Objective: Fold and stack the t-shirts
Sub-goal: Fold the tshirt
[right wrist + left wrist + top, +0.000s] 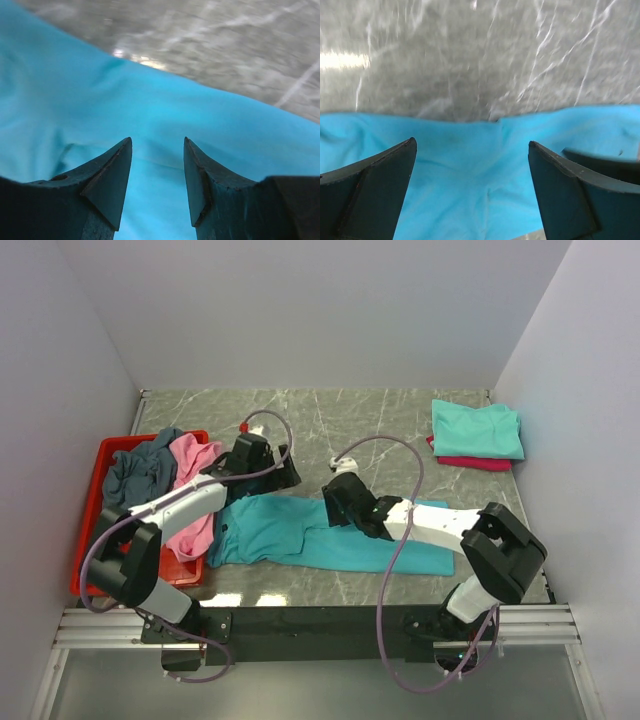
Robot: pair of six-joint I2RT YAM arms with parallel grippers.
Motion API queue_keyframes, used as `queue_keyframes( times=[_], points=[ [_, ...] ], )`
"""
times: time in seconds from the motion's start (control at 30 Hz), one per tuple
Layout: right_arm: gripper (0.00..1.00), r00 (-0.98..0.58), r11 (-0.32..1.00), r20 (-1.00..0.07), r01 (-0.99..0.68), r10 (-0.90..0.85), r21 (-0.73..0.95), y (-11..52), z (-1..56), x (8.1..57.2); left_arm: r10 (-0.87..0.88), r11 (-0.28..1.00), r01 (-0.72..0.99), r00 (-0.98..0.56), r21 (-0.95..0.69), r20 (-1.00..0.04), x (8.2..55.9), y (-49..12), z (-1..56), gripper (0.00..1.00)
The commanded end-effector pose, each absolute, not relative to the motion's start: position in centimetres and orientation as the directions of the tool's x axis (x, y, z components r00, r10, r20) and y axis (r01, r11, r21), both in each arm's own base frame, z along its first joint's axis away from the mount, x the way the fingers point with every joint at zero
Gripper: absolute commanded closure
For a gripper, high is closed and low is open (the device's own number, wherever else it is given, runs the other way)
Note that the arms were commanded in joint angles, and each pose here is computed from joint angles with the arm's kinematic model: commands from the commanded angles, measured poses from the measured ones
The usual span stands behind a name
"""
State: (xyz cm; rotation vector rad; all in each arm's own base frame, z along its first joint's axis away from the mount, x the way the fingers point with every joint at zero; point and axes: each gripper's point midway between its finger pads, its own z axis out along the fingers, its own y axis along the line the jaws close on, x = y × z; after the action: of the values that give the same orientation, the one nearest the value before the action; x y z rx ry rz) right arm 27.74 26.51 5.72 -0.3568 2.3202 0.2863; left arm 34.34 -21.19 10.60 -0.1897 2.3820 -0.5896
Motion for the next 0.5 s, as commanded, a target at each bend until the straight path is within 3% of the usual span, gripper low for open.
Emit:
queue_keyframes(
  times=[0.0,0.2,0.47],
  points=[
    [0.47,-0.674,0.955,-0.732,-0.270,-0.100,0.118,25.1,5.6,28.9,-0.267,0.910,-0.024,-0.796,-0.413,-0.543,31.7,-19.7,8.5,0.01],
    [0.47,-0.721,0.976,-0.689,-0.197,-0.080,0.093,22.6,3.3,29.0,-0.256,0.907,-0.027,-0.829,-0.421,-0.497,28.5,-19.2,6.6,0.01],
    [0.47,-0.775,0.986,-0.627,-0.155,-0.079,0.068,20.9,0.5,27.9,-0.223,0.917,-0.029,-0.864,-0.397,-0.452,28.7,-19.6,3.2,0.01]
  ],
)
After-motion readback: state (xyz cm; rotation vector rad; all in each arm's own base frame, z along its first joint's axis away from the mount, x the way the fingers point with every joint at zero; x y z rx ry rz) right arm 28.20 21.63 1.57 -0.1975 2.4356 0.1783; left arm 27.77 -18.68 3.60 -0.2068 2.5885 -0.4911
